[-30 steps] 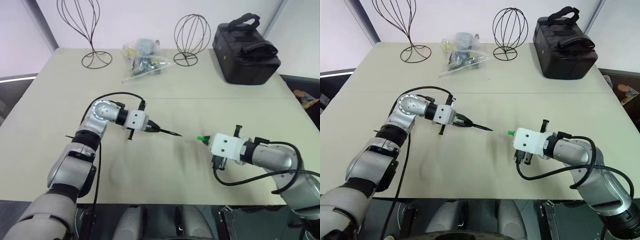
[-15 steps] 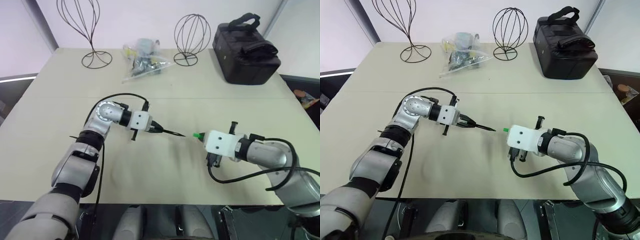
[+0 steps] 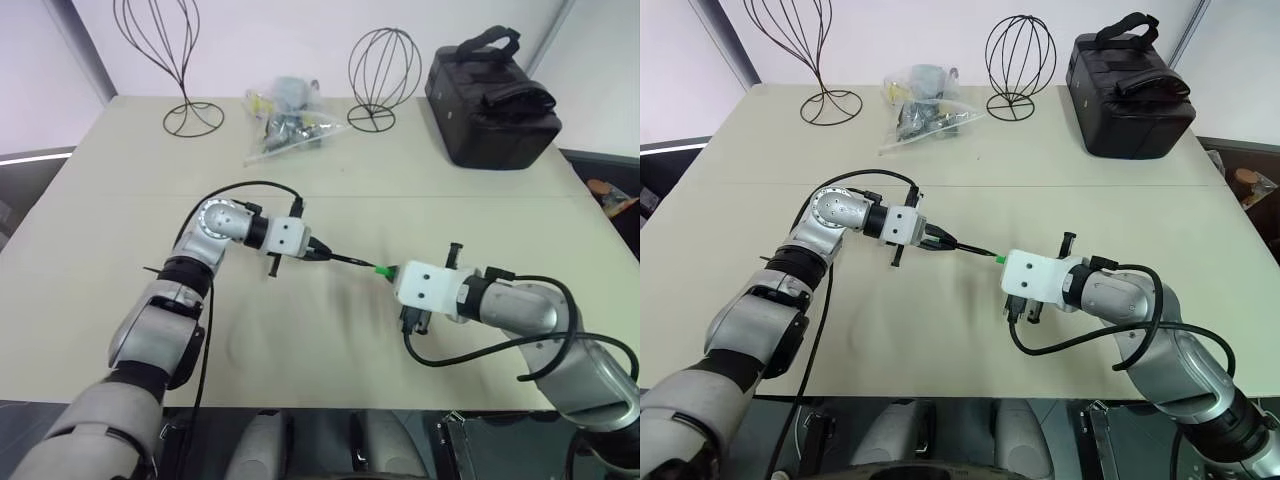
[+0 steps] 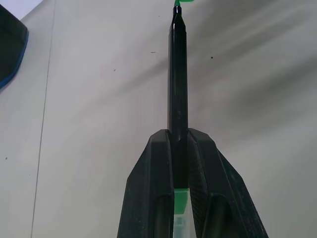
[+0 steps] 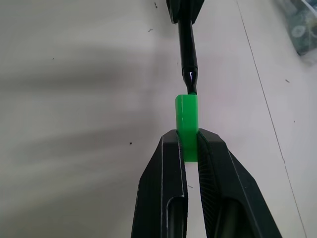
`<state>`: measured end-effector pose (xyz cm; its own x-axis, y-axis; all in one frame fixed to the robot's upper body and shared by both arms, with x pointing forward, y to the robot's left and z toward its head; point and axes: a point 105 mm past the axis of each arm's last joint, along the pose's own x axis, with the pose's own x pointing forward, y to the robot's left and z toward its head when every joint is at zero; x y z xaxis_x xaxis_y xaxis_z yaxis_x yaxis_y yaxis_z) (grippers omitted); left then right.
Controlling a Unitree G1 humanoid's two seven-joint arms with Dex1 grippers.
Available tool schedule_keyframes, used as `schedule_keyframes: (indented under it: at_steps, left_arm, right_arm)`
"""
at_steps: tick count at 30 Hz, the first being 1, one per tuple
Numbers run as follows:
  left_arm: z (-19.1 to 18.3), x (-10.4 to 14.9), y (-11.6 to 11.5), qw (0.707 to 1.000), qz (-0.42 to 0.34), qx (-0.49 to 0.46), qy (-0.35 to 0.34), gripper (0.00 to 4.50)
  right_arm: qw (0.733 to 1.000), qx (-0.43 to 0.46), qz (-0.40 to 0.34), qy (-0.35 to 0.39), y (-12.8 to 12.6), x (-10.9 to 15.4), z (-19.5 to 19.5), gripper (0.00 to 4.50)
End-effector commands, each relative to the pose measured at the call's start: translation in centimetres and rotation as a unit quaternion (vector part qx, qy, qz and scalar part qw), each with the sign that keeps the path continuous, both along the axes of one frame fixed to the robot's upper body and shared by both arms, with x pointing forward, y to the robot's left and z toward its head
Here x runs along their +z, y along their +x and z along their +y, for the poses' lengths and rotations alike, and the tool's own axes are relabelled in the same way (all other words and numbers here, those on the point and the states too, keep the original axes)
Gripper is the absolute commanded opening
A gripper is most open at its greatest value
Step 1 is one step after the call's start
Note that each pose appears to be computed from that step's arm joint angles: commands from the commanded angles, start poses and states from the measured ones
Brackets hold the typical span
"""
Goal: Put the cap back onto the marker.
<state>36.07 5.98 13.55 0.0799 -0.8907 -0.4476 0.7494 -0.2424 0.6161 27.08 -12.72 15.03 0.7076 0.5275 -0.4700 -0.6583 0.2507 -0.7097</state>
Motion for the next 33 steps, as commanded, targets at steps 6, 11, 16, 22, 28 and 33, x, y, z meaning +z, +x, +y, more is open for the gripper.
schedule_keyframes:
  at_steps: [6, 11, 16, 22, 28, 33]
  left_arm:
    - [-0.2, 0.9, 0.1, 1.000, -0.017, -0.008, -0.002, 0.00]
    - [0.1, 0.8, 0.1, 1.000, -0.014, -0.006, 0.003, 0.00]
    - [0.6, 0.7, 0.1, 1.000, -0.014, -0.003, 0.006, 0.00]
    - [0.4, 0.7, 0.0, 1.000, -0.013, -0.006, 0.005, 0.00]
    - [0.1, 0.9, 0.0, 1.000, -0.014, -0.009, 0.002, 0.00]
    - [-0.3, 1.0, -0.1, 1.000, -0.014, -0.013, -0.001, 0.00]
  right_arm:
    - [1.000, 0.009, -0.027, -0.004, -0.3, 1.1, 0.4, 0.04]
    - [1.000, 0.002, -0.022, -0.013, -0.4, 1.0, -0.3, 0.04]
    - [1.000, -0.006, -0.022, -0.020, -0.3, 1.1, -1.0, 0.04]
    - [1.000, -0.005, -0.023, -0.017, -0.2, 1.1, -1.0, 0.04]
    - [1.000, -0.001, -0.023, -0.009, -0.2, 1.0, -0.5, 0.04]
    - [1.000, 0.000, -0.024, -0.006, -0.2, 1.0, -0.3, 0.04]
